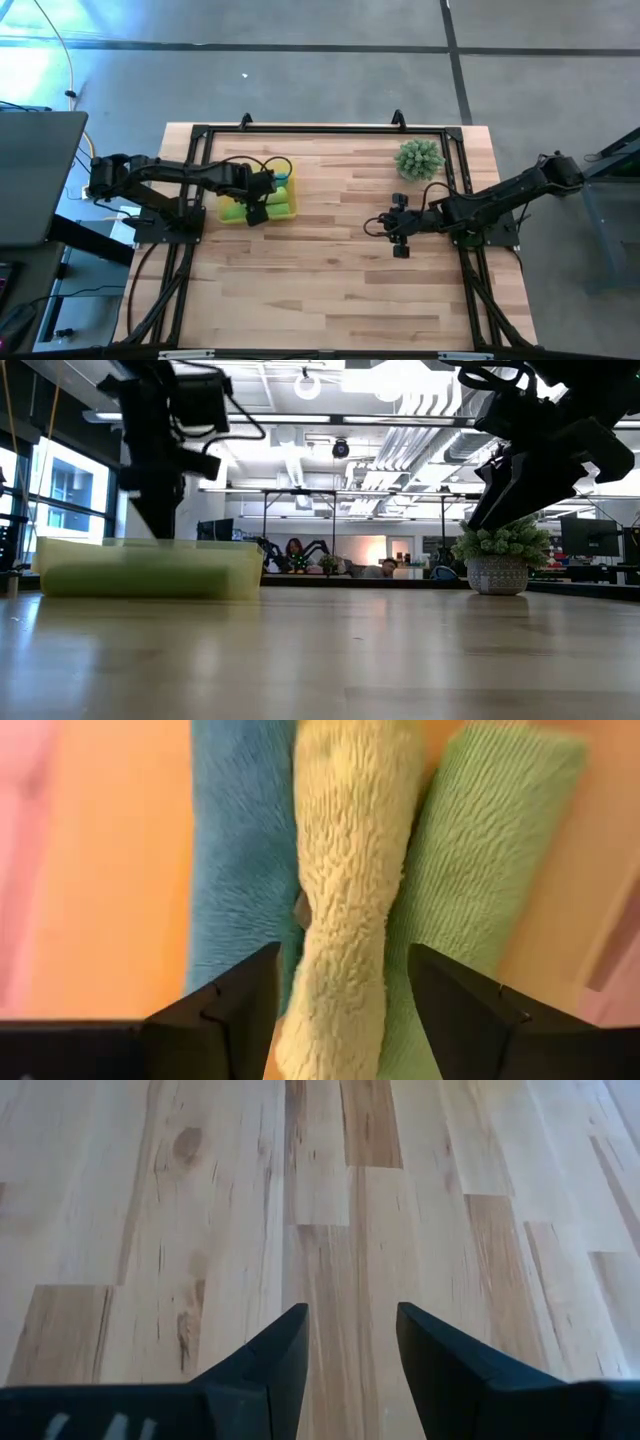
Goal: Roll microfiber towels into tight, uniform cylinder then place into a basket
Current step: Return to Home Position
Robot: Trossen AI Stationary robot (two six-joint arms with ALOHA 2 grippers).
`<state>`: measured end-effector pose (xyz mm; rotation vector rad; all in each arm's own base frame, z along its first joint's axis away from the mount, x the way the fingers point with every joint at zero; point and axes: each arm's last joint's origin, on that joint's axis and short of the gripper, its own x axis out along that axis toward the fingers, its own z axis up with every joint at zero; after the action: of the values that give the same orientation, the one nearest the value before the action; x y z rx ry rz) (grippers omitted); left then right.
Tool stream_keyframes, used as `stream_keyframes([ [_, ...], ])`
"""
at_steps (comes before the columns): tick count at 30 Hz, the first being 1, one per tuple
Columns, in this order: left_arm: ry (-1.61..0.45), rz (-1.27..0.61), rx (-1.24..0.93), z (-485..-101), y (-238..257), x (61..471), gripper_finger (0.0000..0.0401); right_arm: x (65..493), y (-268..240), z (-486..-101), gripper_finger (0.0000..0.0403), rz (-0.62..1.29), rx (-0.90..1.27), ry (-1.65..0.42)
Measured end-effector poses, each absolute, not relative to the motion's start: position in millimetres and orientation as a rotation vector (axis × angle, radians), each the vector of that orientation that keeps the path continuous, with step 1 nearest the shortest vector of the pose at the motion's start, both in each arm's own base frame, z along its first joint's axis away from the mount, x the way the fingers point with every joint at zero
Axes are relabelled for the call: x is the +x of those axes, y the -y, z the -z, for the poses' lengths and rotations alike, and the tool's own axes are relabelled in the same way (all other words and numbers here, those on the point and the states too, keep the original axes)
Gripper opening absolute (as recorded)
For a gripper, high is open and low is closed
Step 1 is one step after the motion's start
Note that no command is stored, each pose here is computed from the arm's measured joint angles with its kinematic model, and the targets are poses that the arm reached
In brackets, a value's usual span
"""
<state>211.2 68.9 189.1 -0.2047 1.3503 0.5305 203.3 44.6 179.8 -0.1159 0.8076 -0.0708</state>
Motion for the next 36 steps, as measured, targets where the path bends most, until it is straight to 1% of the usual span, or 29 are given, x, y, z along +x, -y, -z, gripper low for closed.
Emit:
stream_keyframes([
  [3,-1.352,-0.510,-0.175,-205,-67,217,0.0205,203,-45,-180,0.0147,0.070,-0.117,-0.808],
  [9,-1.343,-0.409,-0.082,-235,-59,227,0.0205,203,-45,-180,0.0147,0.071,-0.115,-0.807],
  [11,-1.316,-0.389,-0.062,-243,-56,231,0.0205,204,-45,-180,0.0147,0.074,-0.106,-0.801],
  [12,-1.296,-0.378,-0.048,-248,-55,231,0.0205,204,-45,-181,0.0147,0.089,-0.068,-0.793],
  [15,-1.231,-0.364,-0.029,-263,-51,226,0.0204,203,-43,-182,0.0147,0.114,-0.022,-0.793],
  [18,-1.163,-0.388,-0.057,-277,-48,214,0.0204,202,-40,-190,0.0147,0.066,0.004,-0.754],
  [22,-1.024,-0.450,-0.105,-300,-43,192,0.0204,196,-36,-211,0.0147,-0.060,0.000,-0.631],
  [27,-0.857,-0.460,-0.154,-324,-31,165,0.0204,184,-26,-226,0.0147,-0.054,-0.031,-0.545],
  [31,-0.735,-0.422,-0.183,-336,-19,141,0.0204,173,-20,-223,0.0147,-0.036,-0.023,-0.484],
  [36,-0.627,-0.428,-0.238,-337,-9,114,0.0204,161,-17,-203,0.0147,-0.052,0.043,-0.378],
])
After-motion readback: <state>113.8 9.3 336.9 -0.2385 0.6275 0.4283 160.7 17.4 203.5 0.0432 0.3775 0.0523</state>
